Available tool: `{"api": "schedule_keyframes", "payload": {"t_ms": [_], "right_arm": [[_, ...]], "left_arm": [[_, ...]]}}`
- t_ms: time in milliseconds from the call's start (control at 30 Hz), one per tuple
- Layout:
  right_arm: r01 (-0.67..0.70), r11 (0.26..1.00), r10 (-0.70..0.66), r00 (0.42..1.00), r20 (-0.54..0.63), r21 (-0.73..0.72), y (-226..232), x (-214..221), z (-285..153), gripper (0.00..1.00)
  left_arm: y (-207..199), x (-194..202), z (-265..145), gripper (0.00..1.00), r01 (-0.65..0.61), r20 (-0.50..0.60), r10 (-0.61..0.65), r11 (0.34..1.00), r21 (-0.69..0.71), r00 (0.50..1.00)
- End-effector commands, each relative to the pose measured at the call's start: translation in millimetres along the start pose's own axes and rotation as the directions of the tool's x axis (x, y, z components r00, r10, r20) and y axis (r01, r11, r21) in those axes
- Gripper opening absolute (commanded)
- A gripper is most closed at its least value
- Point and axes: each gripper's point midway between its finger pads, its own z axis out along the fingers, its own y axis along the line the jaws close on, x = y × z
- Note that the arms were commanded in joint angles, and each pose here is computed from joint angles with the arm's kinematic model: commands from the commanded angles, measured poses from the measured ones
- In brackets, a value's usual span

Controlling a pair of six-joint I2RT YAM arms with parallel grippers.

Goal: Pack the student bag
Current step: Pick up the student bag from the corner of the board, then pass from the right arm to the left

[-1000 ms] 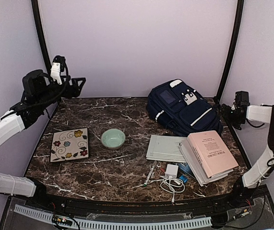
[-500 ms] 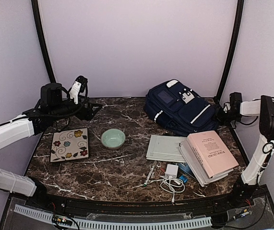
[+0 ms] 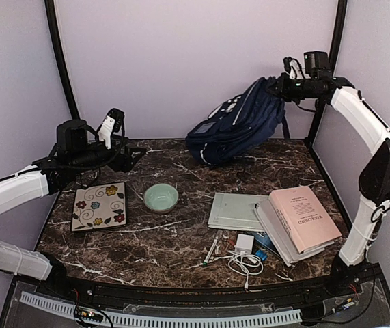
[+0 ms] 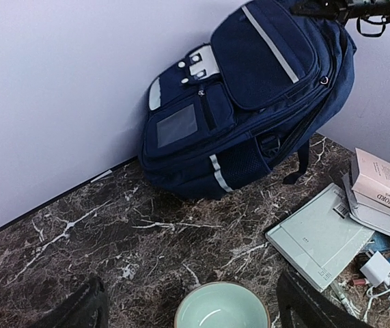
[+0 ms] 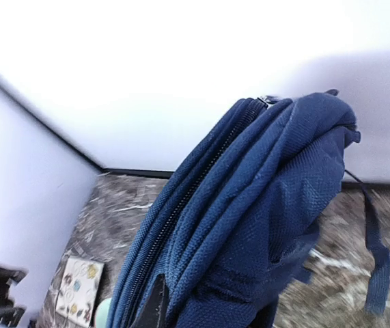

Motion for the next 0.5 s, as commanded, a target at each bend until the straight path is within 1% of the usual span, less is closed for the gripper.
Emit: {"api": "schedule_keyframes", "payload": {"t_ms": [0, 67, 133, 167, 267, 300, 333, 467], "right_arm": [[0.375, 0.895, -0.288, 0.899, 0.331, -0.241, 140.9, -61.6, -74.8, 0.00], [0.429, 0.863, -0.305, 0.864, 0.401, -0.268, 164.9, -66.9, -98.2, 0.00], [0.475, 0.822, -0.314, 0.838, 0.446, -0.314, 186.5, -66.9, -121.1, 0.00], [0.501, 0.782, -0.317, 0.832, 0.456, -0.370, 200.4, -62.3, -135.2, 0.00], [0.559, 0.651, -0.345, 0.821, 0.455, -0.514, 227.2, -43.8, -153.6, 0.00], [0.586, 0.618, -0.357, 0.803, 0.476, -0.525, 235.9, -41.2, -171.4, 0.00], [0.608, 0.601, -0.372, 0.787, 0.492, -0.519, 239.3, -39.7, -181.0, 0.00], [0.699, 0.574, -0.441, 0.703, 0.558, -0.427, 240.9, -37.4, -203.8, 0.00]], "left_arm": [[-3.8, -9.5, -6.4, 0.88, -0.010, 0.043, 0.009, 1.000, 0.014, 0.999], [-3.1, -9.4, -5.9, 0.87, -0.004, 0.033, 0.003, 1.000, 0.010, 0.999], [-4.8, -13.0, -7.2, 0.88, -0.003, 0.042, 0.002, 1.000, 0.019, 0.999], [-6.0, -14.6, -7.8, 0.88, -0.002, 0.048, 0.000, 1.000, 0.026, 0.999], [-4.8, -13.5, -6.6, 0.88, 0.016, 0.034, -0.017, 1.000, 0.020, 0.999], [-3.8, -11.7, -5.1, 0.87, 0.020, 0.019, -0.021, 1.000, 0.017, 1.000], [-3.5, -12.6, -3.7, 0.88, 0.021, 0.010, -0.022, 1.000, 0.018, 1.000], [-9.4, -23.2, -1.1, 0.87, 0.027, -0.009, -0.027, 0.998, 0.060, 1.000]]}}
